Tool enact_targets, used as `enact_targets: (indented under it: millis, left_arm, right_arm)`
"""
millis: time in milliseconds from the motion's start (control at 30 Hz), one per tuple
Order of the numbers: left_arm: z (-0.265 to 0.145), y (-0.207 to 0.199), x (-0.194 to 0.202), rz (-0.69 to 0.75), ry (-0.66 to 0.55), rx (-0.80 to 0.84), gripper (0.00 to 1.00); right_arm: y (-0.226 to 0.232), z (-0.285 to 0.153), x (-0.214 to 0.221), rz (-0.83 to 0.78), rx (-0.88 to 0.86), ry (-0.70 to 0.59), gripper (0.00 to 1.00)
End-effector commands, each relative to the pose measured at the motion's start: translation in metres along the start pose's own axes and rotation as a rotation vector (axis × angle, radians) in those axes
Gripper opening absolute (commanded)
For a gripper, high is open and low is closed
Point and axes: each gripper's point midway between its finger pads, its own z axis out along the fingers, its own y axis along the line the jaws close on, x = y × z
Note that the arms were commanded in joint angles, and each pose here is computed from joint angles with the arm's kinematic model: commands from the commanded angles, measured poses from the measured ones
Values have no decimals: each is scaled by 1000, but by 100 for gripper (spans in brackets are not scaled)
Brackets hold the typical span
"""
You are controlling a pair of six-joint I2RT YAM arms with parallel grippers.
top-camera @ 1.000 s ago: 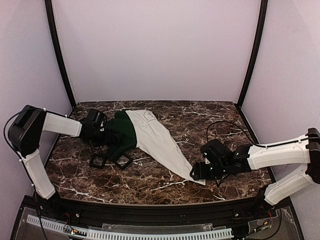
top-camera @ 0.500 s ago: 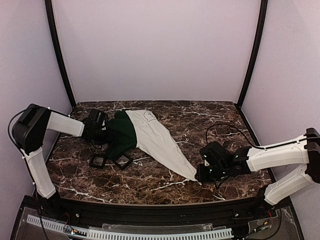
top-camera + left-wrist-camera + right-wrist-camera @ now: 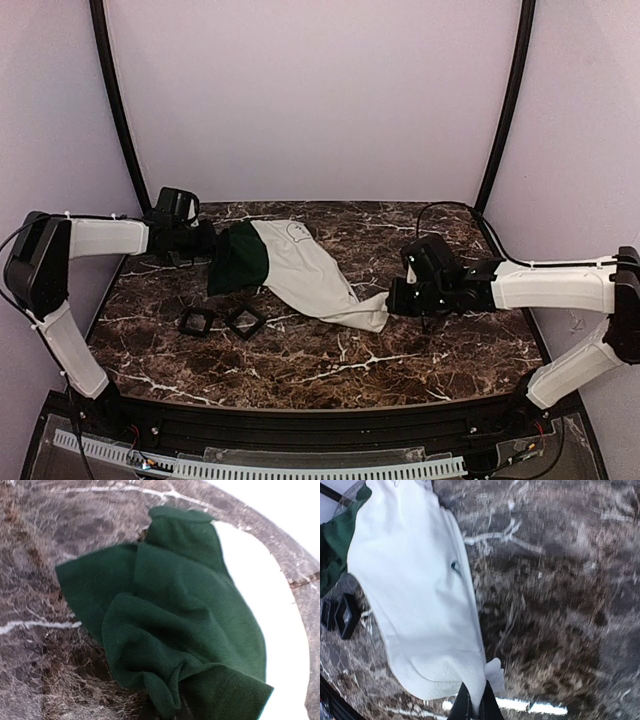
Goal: Remove the brooch from the garment
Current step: Pick up the crumped clothing from the center of the board, then flatten out the crumpled clothing at the center of the board.
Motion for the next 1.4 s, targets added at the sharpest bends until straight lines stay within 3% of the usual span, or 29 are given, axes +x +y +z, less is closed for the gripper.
enact_targets:
  millis: [0, 100, 267, 533, 733, 933, 1233, 1367]
  left_arm:
    - [-47, -31, -74, 4, -114, 135, 1]
    - [-78, -50, -109, 35, -154, 197, 1]
    - [-177, -98, -180, 127, -372, 325, 1]
    - [-321, -152, -219, 249, -608, 519, 1]
    - [-380, -174, -211, 282, -651, 664, 1]
    - [-371, -181, -194, 239, -561, 761, 1]
    - [-255, -159, -174, 165, -319, 661, 1]
    - [-212, -160, -186, 168, -272, 638, 1]
  right_arm:
    - [15, -9, -93, -47, 6, -183, 0]
    - [40, -51, -160, -102, 2, -356, 0]
    - [75, -148, -231, -151, -77, -625, 0]
    - [97, -297, -251, -277, -279, -950, 0]
    - [102, -358, -244, -340, -361, -1036, 0]
    - [83, -347, -238, -288, -293, -1026, 0]
    - [44, -270, -244, -145, -41, -935, 0]
    - [45, -263, -265, -146, 24, -961, 0]
